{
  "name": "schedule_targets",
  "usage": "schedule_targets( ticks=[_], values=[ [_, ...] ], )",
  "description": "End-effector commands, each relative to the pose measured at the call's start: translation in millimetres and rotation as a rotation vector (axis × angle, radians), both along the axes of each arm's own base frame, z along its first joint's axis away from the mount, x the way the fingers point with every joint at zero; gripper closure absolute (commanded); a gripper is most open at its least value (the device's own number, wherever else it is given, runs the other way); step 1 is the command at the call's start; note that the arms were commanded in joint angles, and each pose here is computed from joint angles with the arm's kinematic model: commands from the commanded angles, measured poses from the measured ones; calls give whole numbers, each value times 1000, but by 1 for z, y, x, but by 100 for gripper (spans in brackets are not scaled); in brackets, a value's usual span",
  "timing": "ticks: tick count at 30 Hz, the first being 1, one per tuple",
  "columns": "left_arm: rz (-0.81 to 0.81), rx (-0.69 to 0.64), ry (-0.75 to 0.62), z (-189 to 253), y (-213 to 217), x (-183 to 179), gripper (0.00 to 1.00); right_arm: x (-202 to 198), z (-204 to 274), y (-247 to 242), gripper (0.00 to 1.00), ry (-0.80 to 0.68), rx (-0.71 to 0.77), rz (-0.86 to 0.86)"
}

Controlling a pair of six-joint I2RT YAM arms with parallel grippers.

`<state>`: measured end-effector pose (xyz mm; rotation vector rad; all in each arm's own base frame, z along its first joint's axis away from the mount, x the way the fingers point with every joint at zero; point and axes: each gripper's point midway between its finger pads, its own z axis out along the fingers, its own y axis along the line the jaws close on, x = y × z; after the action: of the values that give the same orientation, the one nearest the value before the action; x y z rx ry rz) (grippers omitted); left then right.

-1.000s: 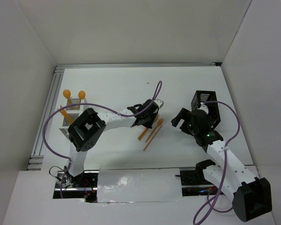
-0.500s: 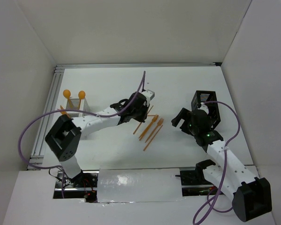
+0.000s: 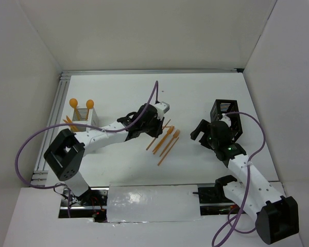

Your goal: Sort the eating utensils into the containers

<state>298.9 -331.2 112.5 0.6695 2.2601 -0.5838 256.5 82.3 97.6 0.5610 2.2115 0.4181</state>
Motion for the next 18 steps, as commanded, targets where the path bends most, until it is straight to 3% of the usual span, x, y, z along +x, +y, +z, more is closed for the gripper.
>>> schedule_targets(
  ticks=[1, 4, 7, 11, 14, 18],
  values=[
    [-84, -234, -196, 80, -35, 13, 95, 0, 23, -15, 0, -40, -35, -58],
    [-135, -356, -344, 129, -56, 25, 96, -1, 56, -18, 0, -143, -39, -51],
    [-181, -415, -397, 147, -63, 23, 97, 1, 72, -20, 0, -180, -47, -55],
    [-250, -431, -385, 140, -68, 12, 97, 6, 103, -3, 0, -286, -2, 45],
    [-242, -441, -385, 134, -65, 11, 97, 4, 151, 31, 0, -462, 100, 231],
    [-318, -513, -408, 140, -64, -4, 96, 2, 182, 42, 0, -591, 131, 297]
  ],
)
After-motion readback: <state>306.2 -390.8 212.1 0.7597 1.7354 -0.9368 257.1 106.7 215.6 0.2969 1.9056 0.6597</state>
